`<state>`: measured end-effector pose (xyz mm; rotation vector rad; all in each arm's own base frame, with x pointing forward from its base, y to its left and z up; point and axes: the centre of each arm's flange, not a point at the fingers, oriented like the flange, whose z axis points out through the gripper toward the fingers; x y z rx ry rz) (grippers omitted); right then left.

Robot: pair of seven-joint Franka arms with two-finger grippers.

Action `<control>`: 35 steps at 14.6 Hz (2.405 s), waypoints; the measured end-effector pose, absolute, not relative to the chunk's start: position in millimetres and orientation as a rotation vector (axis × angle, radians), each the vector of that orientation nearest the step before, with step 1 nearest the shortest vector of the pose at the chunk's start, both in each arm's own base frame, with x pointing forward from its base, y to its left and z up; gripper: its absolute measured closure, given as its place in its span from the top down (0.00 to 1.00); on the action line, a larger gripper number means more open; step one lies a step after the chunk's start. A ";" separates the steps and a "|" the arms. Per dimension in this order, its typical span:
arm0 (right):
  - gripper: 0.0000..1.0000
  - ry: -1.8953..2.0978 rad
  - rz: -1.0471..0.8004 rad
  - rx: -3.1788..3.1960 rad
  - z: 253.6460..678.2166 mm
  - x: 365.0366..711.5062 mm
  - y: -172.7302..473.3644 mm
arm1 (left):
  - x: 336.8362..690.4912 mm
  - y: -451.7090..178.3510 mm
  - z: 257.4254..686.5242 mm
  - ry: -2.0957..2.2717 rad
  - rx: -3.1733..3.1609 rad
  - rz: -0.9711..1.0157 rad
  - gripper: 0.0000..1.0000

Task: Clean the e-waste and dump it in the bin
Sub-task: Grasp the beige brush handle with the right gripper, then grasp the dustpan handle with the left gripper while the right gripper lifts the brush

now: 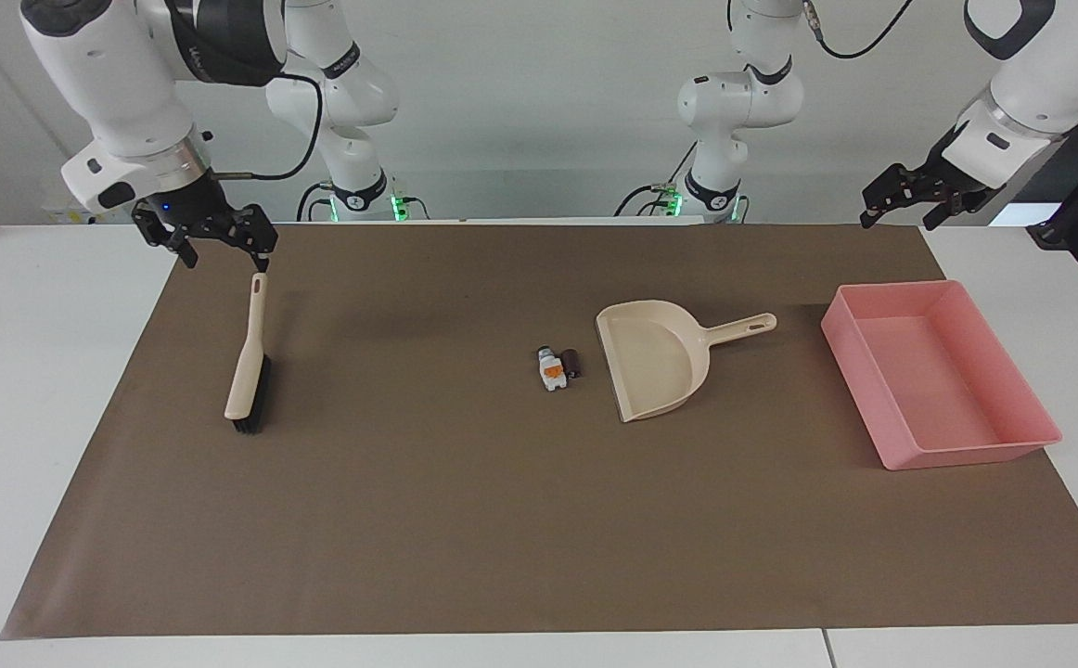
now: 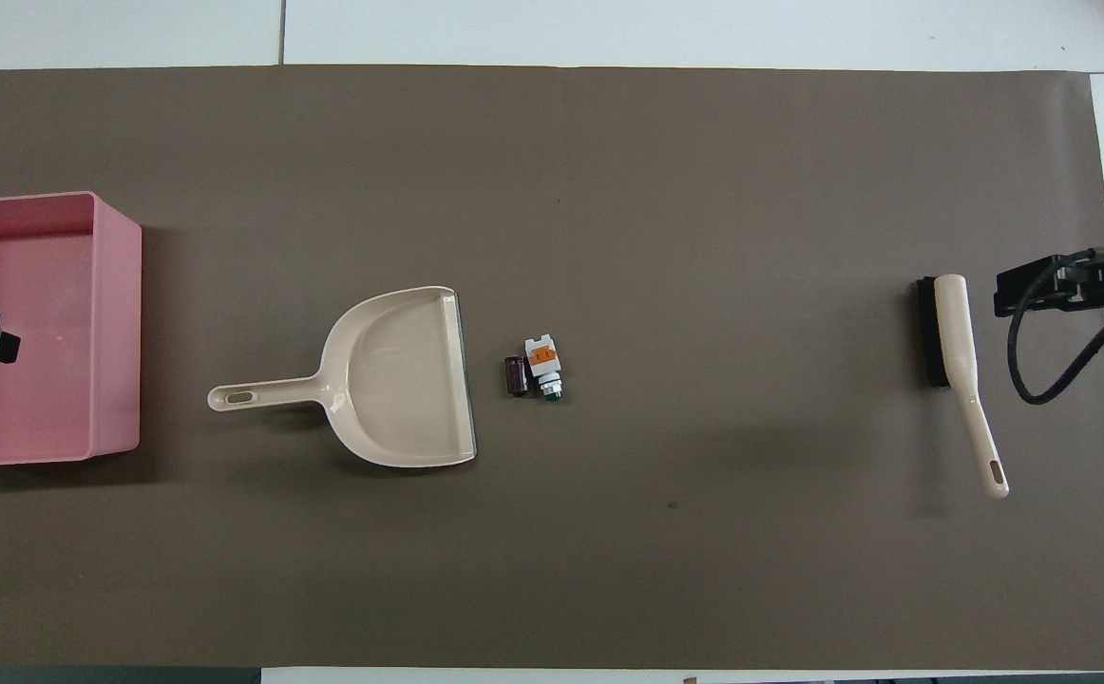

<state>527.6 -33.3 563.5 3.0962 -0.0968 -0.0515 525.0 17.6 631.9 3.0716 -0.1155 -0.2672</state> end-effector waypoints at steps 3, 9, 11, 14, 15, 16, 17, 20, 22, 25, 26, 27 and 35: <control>1.00 -0.091 -0.129 3.103 503.5 504.1 -62.4 | 525.0 17.6 631.9 -0.116 3.072 -0.267 1.00; 1.00 -0.082 -0.168 3.118 406.9 470.9 -103.2 | 525.0 17.6 631.9 -0.116 3.072 -0.267 1.00; 1.00 -0.047 -0.149 3.121 384.2 461.7 -107.2 | 525.0 17.6 631.9 -0.116 3.072 -0.267 1.00; 1.00 -0.054 -0.125 3.132 359.4 448.9 -112.9 | 525.0 17.6 631.9 -0.116 3.072 -0.267 1.00; 1.00 -0.073 -0.123 3.145 355.3 446.6 -112.7 | 525.0 17.6 631.9 -0.116 3.072 -0.267 1.00; 1.00 -0.086 -0.125 3.155 352.3 444.9 -111.9 | 525.0 17.6 631.9 -0.116 3.072 -0.267 1.00; 1.00 -0.092 -0.133 3.160 349.2 442.8 -111.4 | 525.0 17.6 631.9 -0.116 3.072 -0.267 1.00; 0.99 -0.093 -0.150 3.163 342.7 437.8 -112.5 | 523.3 16.4 631.0 -0.119 3.069 -0.288 1.00; 0.93 -0.051 -0.150 3.166 342.0 437.3 -112.7 | 522.8 13.8 630.7 -0.127 3.068 -0.295 1.00; 0.73 -0.024 -0.150 3.168 342.0 437.0 -113.7 | 526.9 10.0 632.9 -0.199 3.071 -0.242 1.00; 0.64 -0.025 -0.150 3.168 341.9 436.9 -113.9 | 529.1 9.7 632.9 -0.269 3.067 -0.212 1.00; 0.64 -0.024 -0.150 3.168 341.9 436.9 -113.9 | 530.5 9.5 631.2 -0.361 3.056 -0.189 1.00; 0.48 -0.022 -0.152 3.168 341.3 436.4 -113.8 | 511.4 -38.6 588.8 -1.158 2.857 -0.078 1.00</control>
